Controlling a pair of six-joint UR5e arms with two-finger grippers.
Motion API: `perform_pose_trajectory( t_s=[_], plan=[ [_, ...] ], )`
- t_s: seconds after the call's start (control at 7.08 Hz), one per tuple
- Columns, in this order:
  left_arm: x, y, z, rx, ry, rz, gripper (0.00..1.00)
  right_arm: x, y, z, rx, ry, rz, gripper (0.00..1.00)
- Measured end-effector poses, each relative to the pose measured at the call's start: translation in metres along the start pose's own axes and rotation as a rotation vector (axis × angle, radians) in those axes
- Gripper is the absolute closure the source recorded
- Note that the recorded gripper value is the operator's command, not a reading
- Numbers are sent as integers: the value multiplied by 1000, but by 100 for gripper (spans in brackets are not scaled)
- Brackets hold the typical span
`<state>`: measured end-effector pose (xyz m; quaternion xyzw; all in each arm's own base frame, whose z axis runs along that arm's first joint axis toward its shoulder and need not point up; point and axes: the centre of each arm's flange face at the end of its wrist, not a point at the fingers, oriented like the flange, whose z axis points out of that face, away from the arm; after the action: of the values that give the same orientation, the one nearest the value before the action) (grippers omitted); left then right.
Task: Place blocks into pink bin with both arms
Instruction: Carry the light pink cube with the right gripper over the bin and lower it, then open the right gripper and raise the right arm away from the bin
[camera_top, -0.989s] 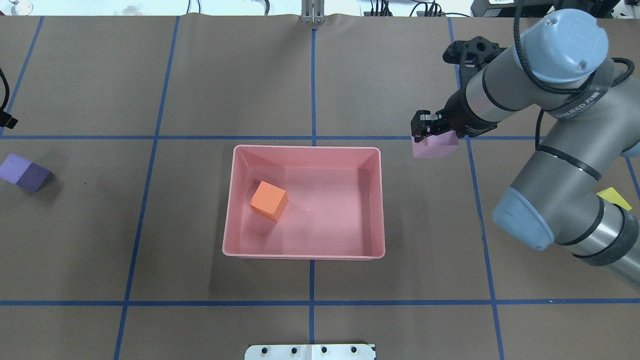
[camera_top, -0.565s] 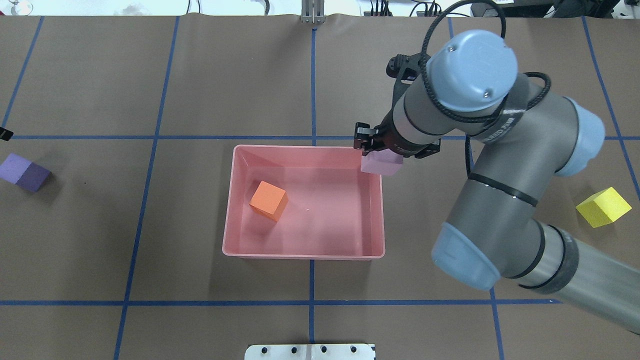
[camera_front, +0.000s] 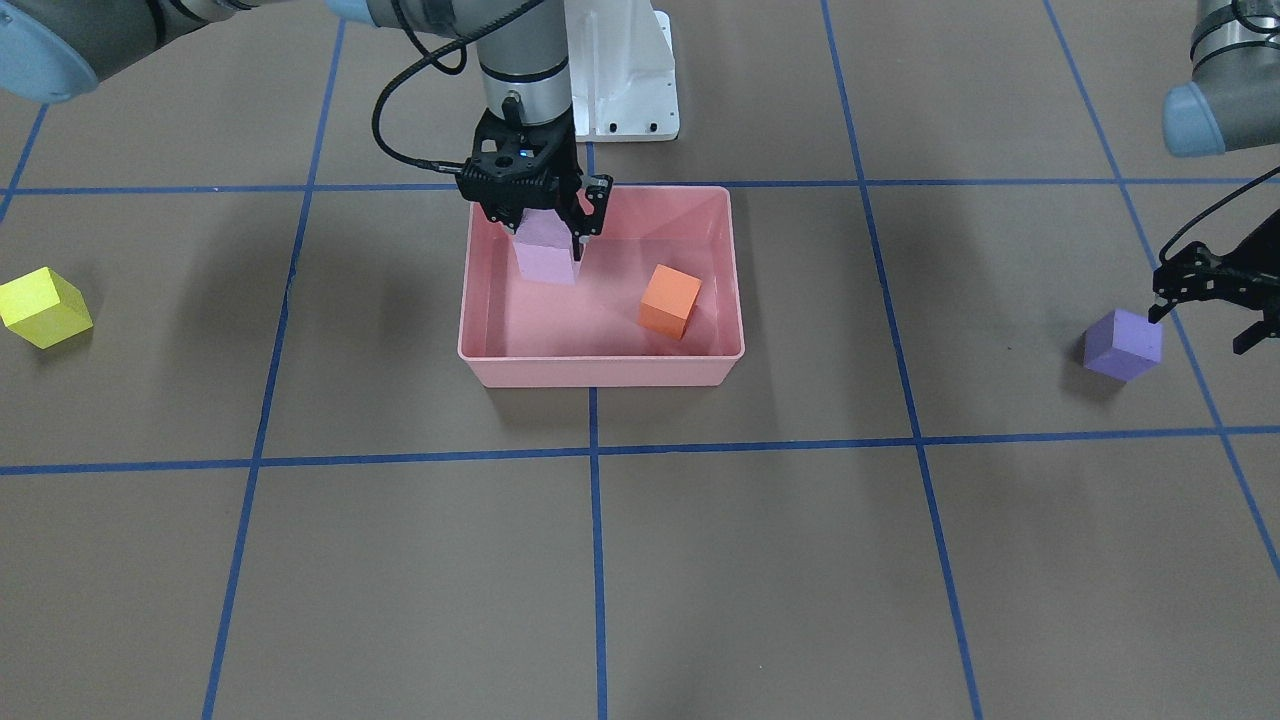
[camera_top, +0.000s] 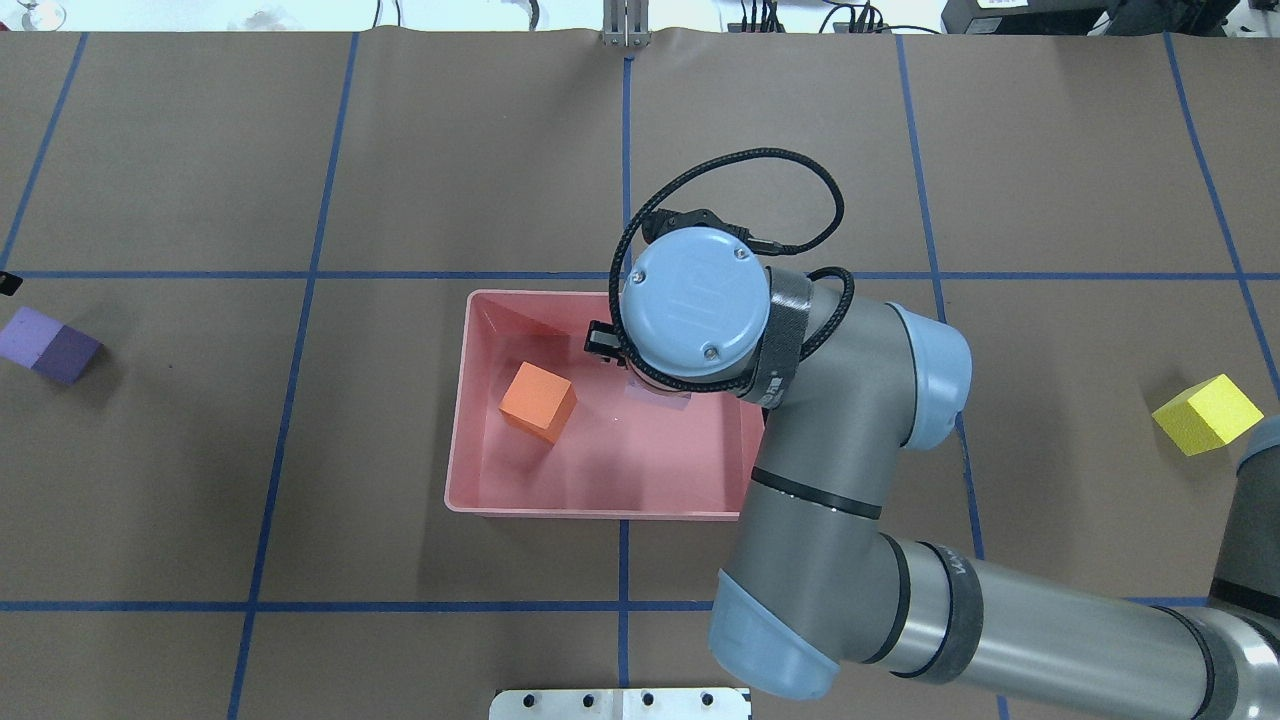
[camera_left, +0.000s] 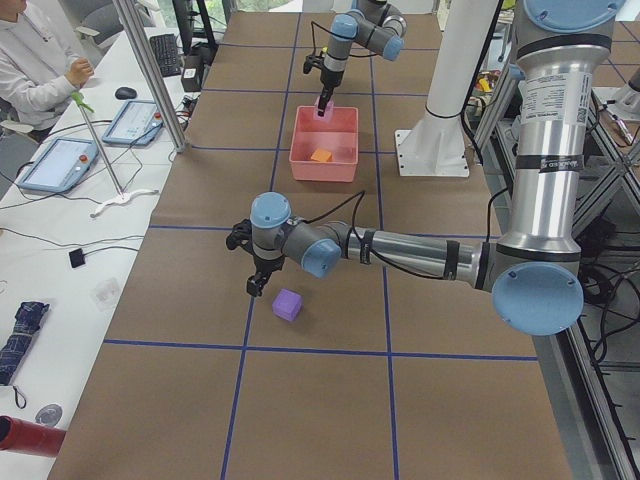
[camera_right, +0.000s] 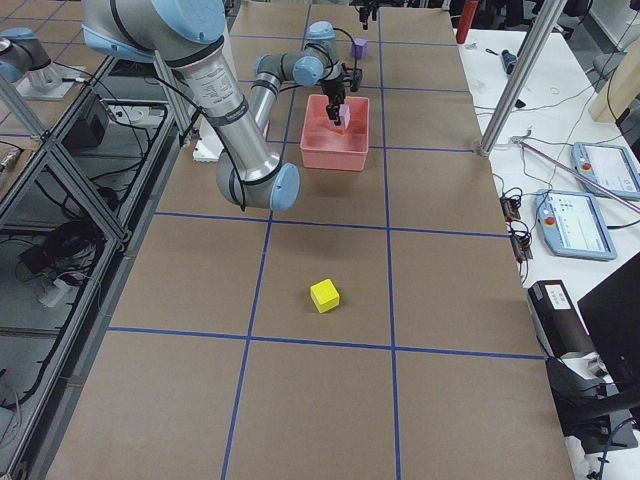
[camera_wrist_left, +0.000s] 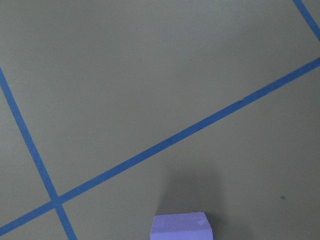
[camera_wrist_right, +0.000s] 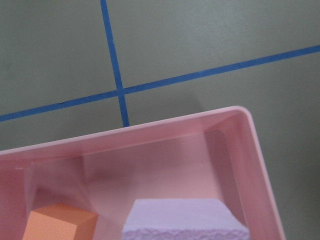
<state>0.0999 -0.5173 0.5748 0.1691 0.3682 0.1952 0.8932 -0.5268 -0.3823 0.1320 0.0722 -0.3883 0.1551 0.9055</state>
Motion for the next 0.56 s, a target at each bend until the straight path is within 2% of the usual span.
perform_pose_trajectory(
  t_s=[0.28, 0.56],
  plan=[
    [-17, 17, 23, 32, 4, -8, 0, -1, 7, -5, 15, -12, -32, 0],
    [-26, 26, 38, 90, 21, -85, 0, 10, -15, -24, 4, -35, -83, 0]
  ],
)
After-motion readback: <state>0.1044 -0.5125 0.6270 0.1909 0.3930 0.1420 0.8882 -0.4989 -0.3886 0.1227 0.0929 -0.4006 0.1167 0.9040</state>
